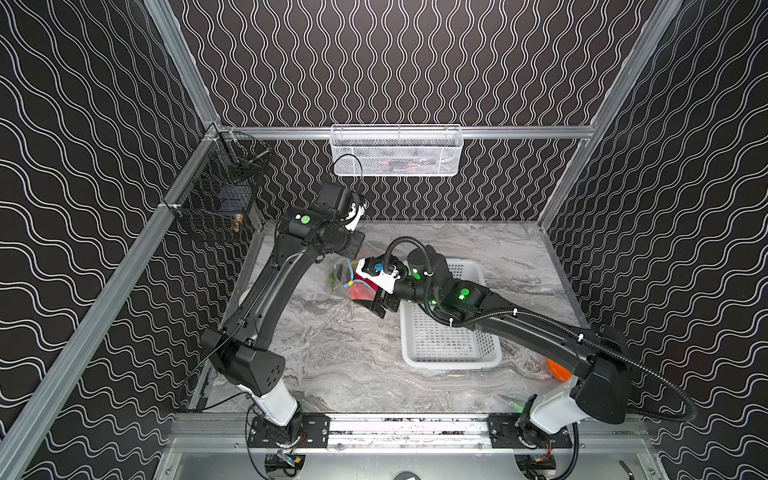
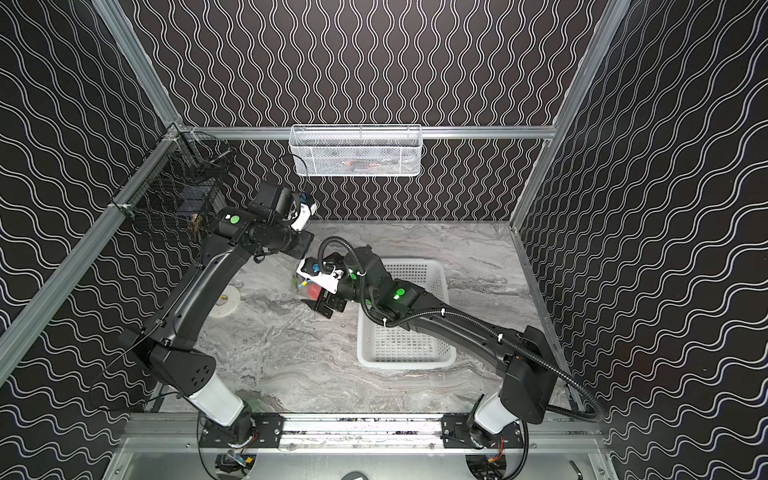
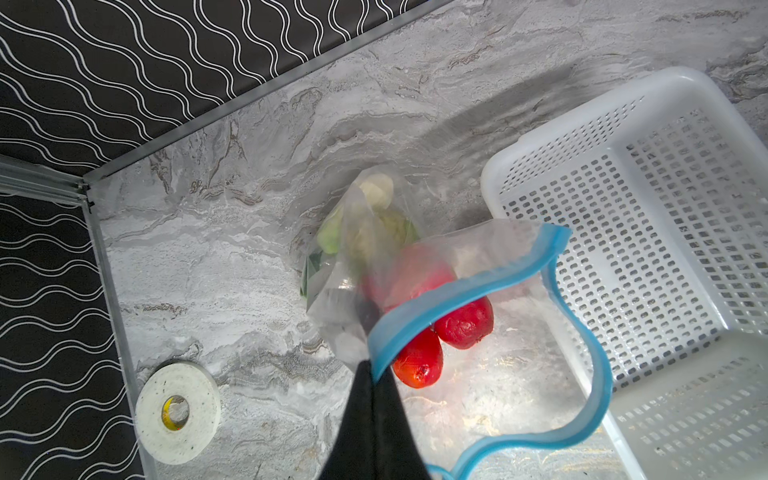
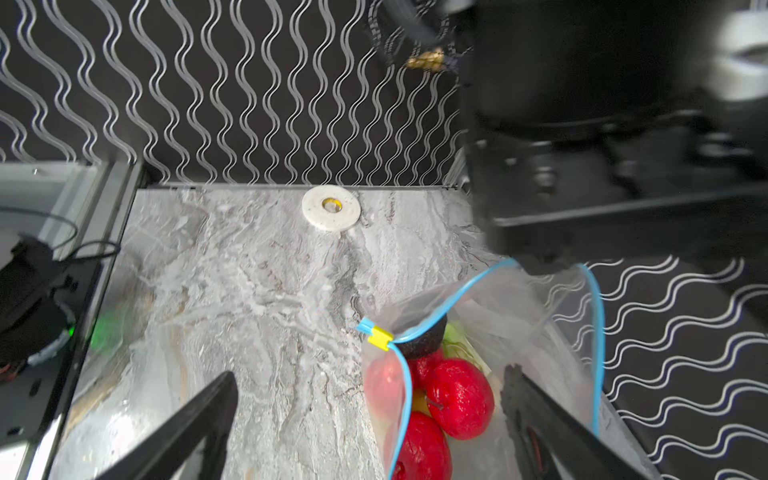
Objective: Place the food in the zip-top bag and seal the zipper
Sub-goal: 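Pinch the blue zipper edge with the right gripper near the left gripper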
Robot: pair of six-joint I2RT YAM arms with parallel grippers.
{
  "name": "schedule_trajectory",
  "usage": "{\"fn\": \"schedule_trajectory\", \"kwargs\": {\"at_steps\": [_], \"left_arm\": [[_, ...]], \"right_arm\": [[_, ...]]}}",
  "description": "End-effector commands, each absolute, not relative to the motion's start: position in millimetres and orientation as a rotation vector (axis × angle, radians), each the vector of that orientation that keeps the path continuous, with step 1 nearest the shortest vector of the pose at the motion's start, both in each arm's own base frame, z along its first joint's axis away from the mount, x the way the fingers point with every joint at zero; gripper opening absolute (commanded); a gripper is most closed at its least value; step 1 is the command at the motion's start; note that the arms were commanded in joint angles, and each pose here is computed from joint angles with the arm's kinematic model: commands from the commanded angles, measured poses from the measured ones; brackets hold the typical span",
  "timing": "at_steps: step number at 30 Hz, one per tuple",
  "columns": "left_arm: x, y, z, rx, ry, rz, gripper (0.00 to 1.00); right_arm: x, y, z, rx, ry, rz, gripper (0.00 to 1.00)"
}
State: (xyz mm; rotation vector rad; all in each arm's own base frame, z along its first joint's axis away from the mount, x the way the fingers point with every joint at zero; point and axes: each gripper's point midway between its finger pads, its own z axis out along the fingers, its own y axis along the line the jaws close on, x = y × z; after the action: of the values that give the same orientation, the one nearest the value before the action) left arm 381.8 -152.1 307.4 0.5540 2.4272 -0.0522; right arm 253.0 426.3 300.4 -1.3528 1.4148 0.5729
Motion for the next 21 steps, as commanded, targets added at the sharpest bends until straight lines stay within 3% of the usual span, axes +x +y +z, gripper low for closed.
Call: {"fn": "schedule_trajectory", "kwargs": {"at_steps": [1,21], "left_arm": [[383.5,-150.4,313.5,0.547,2.405,-0.046,0.0],[385.2,-149.0,308.8,0.541,2.418,-0.049,0.0]], "right_arm": [[244.2,429.0,297.4,-1.456,1.337,0.519,0.95],[254.6,448.6,270.2,-1.643,1.227,0.179,0.67]]}}
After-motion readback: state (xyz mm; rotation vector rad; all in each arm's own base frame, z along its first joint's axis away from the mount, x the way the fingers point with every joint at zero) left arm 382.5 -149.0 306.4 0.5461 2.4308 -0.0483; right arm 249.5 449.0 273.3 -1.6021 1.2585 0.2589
